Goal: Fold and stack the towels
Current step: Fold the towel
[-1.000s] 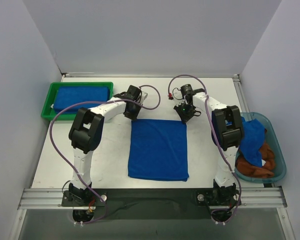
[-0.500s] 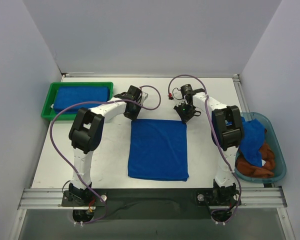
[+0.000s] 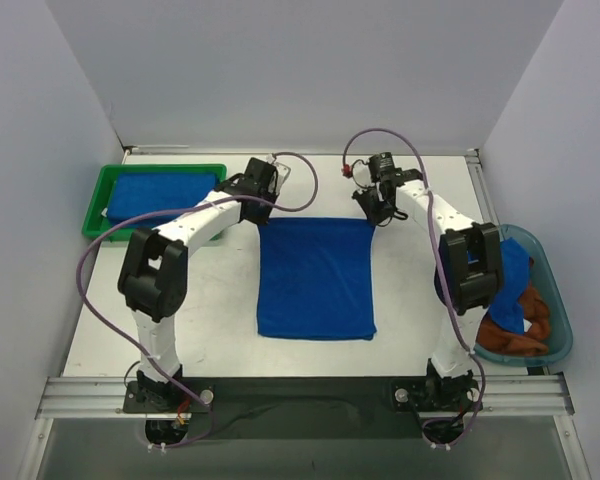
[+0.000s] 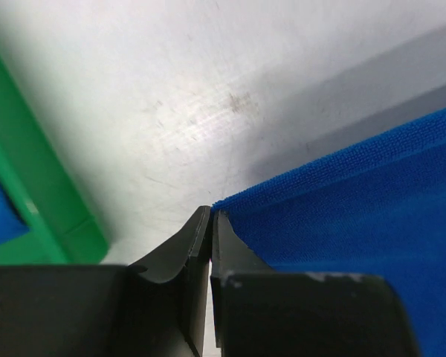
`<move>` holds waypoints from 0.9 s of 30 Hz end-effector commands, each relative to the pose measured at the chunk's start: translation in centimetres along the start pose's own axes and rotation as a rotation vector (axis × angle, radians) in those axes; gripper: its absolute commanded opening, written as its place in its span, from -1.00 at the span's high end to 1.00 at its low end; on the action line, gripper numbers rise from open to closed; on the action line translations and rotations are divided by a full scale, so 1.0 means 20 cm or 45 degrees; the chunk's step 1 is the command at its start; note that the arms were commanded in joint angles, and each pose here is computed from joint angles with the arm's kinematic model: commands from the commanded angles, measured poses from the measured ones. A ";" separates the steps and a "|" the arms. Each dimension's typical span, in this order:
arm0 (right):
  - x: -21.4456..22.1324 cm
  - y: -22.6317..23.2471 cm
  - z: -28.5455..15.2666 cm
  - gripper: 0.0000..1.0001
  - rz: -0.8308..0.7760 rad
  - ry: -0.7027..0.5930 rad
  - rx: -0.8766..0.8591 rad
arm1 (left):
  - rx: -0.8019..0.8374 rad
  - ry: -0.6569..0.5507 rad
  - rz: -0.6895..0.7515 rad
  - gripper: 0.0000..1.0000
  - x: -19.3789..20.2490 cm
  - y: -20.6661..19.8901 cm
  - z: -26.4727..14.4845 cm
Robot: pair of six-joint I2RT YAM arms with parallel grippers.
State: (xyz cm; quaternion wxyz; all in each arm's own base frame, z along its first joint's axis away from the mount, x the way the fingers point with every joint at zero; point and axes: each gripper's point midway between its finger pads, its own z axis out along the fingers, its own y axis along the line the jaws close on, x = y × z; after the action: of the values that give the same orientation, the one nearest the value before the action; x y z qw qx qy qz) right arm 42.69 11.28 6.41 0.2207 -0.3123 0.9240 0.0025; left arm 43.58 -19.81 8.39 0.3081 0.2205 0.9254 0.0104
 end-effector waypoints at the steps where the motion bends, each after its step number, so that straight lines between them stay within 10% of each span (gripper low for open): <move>1: -0.17 -0.18 -0.33 1.00 0.022 -0.192 0.230 | -0.146 -0.307 -0.052 1.00 -0.31 0.18 -0.29; 15: -0.36 -0.14 -1.13 1.00 -0.018 -0.685 0.462 | -0.286 -1.066 -0.073 1.00 -0.65 0.24 -1.30; 27: -0.15 0.14 -1.63 1.00 -0.147 -1.001 0.372 | -0.182 -1.330 0.015 1.00 -0.44 0.09 -1.87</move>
State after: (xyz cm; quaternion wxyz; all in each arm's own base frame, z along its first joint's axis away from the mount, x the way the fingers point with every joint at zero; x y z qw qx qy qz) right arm 31.94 11.13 35.44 0.5833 -0.2944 0.7567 -0.0241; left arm 30.78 -19.33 42.03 0.7218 0.1982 0.6614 -0.0470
